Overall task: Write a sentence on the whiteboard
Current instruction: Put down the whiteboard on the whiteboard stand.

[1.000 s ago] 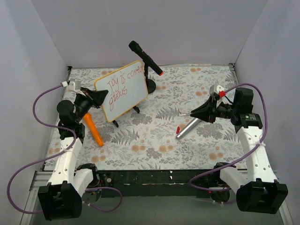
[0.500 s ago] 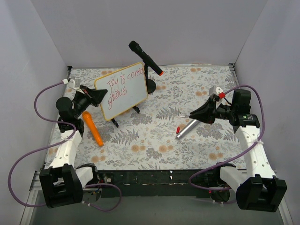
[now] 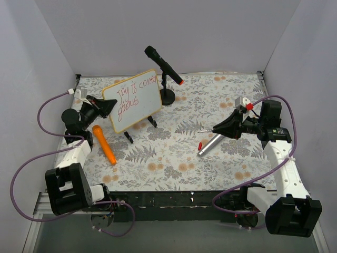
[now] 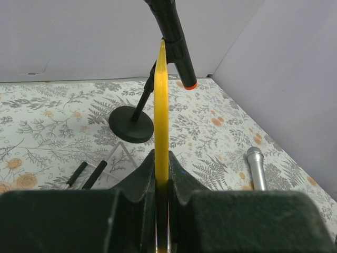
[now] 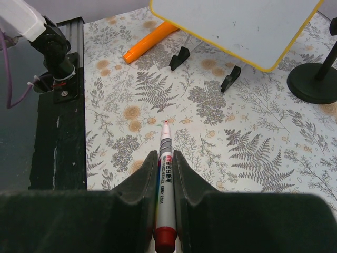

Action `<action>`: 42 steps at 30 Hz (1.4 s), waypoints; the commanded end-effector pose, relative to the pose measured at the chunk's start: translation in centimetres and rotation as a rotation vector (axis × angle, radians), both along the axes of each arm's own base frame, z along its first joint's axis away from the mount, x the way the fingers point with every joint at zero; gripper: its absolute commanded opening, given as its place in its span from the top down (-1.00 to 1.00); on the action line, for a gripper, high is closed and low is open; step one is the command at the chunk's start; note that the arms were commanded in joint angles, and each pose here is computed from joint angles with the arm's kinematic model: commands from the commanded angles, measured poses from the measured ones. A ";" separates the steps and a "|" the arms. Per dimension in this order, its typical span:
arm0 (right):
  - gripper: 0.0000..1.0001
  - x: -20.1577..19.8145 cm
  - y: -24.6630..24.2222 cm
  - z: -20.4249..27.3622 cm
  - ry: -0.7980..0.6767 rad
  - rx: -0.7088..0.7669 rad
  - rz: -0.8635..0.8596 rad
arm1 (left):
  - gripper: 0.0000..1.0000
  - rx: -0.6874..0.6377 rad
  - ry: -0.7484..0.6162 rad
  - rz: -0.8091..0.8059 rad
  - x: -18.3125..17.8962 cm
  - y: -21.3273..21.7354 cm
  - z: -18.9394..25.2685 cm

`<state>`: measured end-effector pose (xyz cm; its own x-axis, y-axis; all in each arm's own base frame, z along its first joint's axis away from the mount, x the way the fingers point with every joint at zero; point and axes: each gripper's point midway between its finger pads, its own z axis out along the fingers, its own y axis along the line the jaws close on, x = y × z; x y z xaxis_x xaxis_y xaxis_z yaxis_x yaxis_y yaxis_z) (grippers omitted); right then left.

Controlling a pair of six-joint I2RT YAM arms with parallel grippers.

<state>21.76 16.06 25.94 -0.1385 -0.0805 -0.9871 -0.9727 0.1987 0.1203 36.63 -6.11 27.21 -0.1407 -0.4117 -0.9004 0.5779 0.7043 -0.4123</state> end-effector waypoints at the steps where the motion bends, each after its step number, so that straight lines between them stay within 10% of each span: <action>1: 0.97 -0.1 0.0 0.2 -0.008 0.019 0.018 | 1.00 0.027 -0.150 -0.011 -0.1 0.4 3.0; 42: 0.97 0.2 -0.1 -0.3 0.022 0.023 0.012 | 0.92 0.004 -0.082 -0.011 1.3 3.2 -5.8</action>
